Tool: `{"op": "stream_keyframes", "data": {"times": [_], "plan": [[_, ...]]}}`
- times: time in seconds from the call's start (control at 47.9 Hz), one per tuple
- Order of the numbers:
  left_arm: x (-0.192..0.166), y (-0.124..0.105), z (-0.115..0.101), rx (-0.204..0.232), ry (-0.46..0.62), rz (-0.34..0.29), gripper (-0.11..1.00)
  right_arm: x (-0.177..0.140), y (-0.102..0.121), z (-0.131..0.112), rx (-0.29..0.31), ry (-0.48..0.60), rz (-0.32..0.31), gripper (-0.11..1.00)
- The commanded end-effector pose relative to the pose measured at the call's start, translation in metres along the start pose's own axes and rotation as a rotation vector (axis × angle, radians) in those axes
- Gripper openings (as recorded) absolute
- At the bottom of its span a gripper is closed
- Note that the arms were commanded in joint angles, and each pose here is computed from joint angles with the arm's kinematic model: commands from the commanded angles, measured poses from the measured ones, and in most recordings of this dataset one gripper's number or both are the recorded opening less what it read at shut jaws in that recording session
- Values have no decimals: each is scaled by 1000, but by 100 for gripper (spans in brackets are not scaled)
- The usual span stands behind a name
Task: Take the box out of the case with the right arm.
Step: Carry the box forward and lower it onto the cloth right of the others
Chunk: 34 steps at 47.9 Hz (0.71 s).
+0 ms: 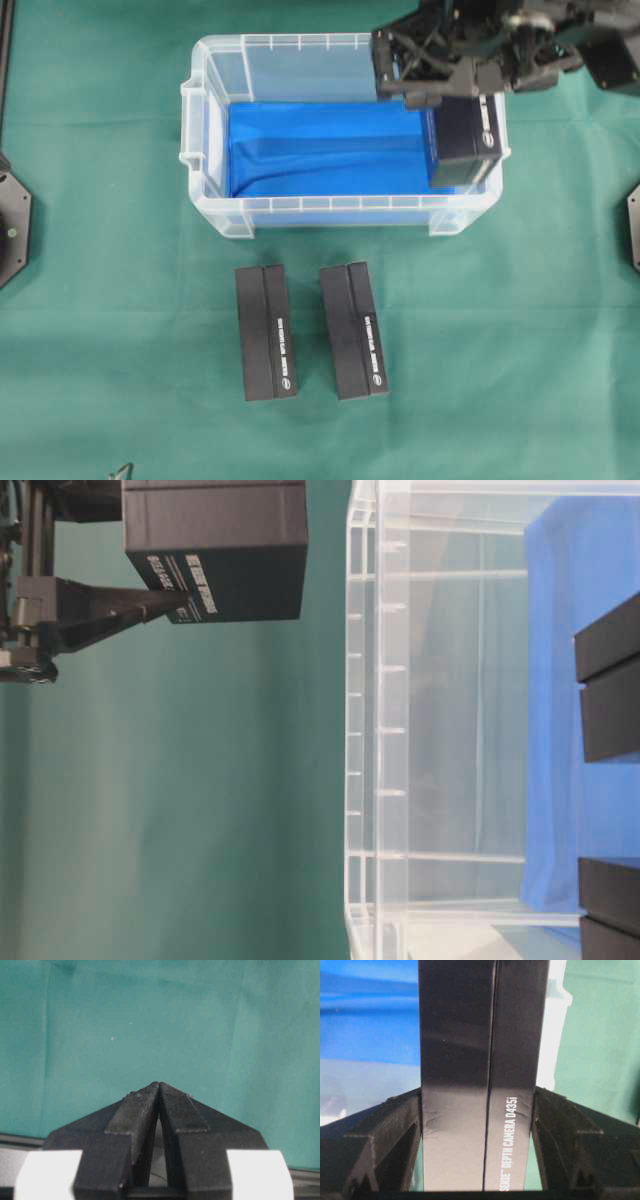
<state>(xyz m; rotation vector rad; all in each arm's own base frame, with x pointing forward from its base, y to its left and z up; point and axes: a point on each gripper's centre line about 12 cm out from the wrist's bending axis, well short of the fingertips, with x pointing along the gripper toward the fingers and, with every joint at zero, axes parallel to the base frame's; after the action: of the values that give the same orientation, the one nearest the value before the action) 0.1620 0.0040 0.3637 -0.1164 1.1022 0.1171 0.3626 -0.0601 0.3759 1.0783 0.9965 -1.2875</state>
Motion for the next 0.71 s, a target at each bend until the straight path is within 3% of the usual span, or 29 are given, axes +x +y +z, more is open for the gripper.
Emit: {"op": "stream_keyframes", "data": {"times": [0.0, 0.689], "plan": [[-1, 0, 4, -1, -8, 1, 2, -25, -9, -8, -4, -3, 55, 65], [-2, 0, 3, -1, -15, 0, 2, -51, -17, -132, -9, 45, 102, 65]]}}
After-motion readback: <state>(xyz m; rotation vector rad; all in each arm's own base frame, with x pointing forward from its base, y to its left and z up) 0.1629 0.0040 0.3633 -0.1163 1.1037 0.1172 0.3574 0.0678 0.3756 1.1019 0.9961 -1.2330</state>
